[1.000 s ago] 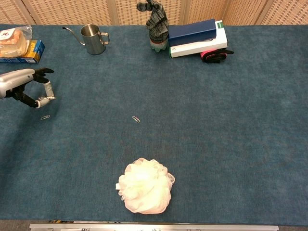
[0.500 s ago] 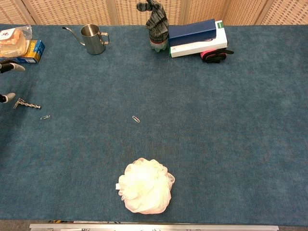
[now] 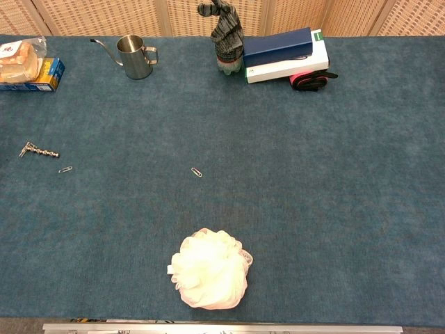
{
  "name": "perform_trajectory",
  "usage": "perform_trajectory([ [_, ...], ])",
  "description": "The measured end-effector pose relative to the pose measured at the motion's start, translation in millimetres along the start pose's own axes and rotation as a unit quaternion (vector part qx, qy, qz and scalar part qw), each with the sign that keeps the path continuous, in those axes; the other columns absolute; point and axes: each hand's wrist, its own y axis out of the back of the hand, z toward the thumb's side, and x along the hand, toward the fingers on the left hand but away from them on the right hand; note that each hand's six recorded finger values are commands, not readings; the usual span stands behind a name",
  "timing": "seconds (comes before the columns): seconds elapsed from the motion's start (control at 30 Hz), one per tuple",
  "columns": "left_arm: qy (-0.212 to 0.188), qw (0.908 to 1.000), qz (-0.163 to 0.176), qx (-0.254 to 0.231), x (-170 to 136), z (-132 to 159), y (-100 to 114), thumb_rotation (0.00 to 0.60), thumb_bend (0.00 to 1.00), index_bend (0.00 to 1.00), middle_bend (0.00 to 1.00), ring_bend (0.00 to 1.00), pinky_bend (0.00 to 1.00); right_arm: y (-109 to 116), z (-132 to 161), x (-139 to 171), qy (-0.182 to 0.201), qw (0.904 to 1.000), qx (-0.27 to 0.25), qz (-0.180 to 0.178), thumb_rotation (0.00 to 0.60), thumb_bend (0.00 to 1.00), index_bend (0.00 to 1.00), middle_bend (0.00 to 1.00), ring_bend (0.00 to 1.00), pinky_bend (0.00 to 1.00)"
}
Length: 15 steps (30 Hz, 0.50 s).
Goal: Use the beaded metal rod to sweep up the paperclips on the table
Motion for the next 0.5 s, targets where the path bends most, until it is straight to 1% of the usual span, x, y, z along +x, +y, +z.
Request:
perform_trajectory([
  [0.23, 0.0, 0.9999, 0.013, -0.01, -34.1, 0.0, 7.4, 0.6, 0.41, 0.32, 0.01, 0.0, 0.0, -8.7, -2.8, 9.9, -0.002, 0.9999, -0.009, 0.01, 0.6, 0.0, 0.14, 0.05, 0.0, 0.06],
  [0.37, 0.006, 0.9999, 0.008, -0.01, -52.2, -5.8, 4.6, 0.6, 0.41, 0.32, 0.01, 0.0, 0.0, -13.5, -4.7, 17.7, -0.007, 0.9997, -0.015, 0.016, 0.6, 0.0, 0.14, 0.05, 0.0, 0.06],
  [0.5, 0.006, 0.9999, 0.005, -0.009, -60.8, -8.5, 2.5, 0.6, 0.41, 0.32, 0.01, 0.0, 0.0, -14.1, -5.3, 27.4, -0.013, 0.9996, -0.019, 0.019, 0.6, 0.0, 0.14, 0.05, 0.0, 0.06],
])
